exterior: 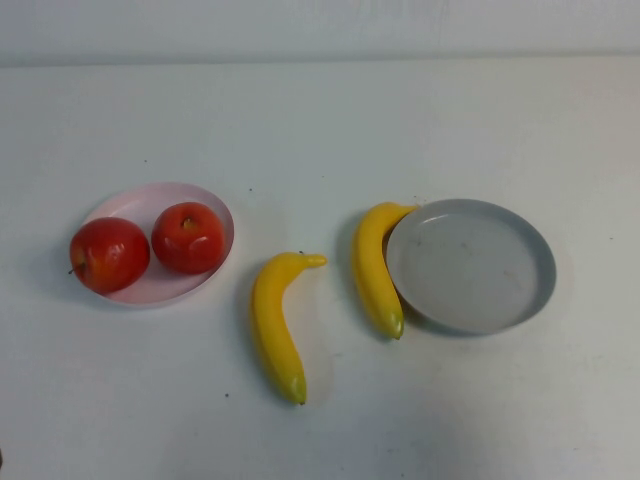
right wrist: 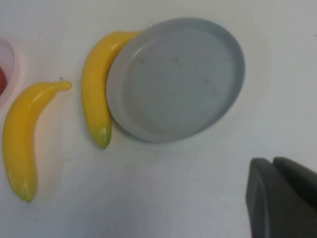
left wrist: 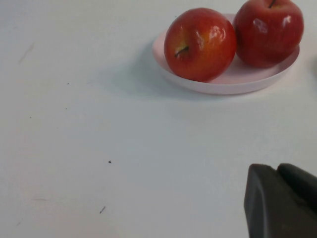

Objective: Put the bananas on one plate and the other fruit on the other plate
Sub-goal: Put another type of fruit in the right plate

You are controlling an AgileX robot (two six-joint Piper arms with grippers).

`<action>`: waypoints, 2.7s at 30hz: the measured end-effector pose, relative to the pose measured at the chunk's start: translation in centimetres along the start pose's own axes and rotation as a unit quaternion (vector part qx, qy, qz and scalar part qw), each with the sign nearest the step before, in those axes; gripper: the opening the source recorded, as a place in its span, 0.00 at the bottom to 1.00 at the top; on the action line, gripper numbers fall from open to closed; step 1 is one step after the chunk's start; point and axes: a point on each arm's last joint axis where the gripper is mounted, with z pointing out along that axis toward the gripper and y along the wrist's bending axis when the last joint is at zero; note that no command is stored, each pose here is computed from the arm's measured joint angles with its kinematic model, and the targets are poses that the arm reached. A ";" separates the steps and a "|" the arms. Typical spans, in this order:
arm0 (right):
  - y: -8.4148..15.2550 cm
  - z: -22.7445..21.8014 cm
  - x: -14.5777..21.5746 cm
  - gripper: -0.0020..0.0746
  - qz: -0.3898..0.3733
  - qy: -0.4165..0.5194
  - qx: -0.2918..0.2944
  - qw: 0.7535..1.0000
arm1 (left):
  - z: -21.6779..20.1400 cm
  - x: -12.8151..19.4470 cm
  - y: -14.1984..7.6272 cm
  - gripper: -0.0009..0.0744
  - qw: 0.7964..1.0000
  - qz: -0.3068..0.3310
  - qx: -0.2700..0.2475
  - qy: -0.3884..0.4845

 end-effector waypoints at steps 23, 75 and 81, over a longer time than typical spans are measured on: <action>17.9 19.2 -5.5 0.06 -0.249 0.300 -0.075 0.918 | 0.0 0.0 0.0 0.02 1.000 0.001 0.000 0.000; 17.4 33.9 -3.4 0.50 -0.188 0.319 0.037 0.928 | 0.0 0.0 0.0 0.02 1.000 0.001 0.000 0.000; 17.7 34.0 -3.5 0.42 -0.183 0.318 0.031 0.930 | 0.0 0.0 0.0 0.02 1.000 0.001 0.000 0.000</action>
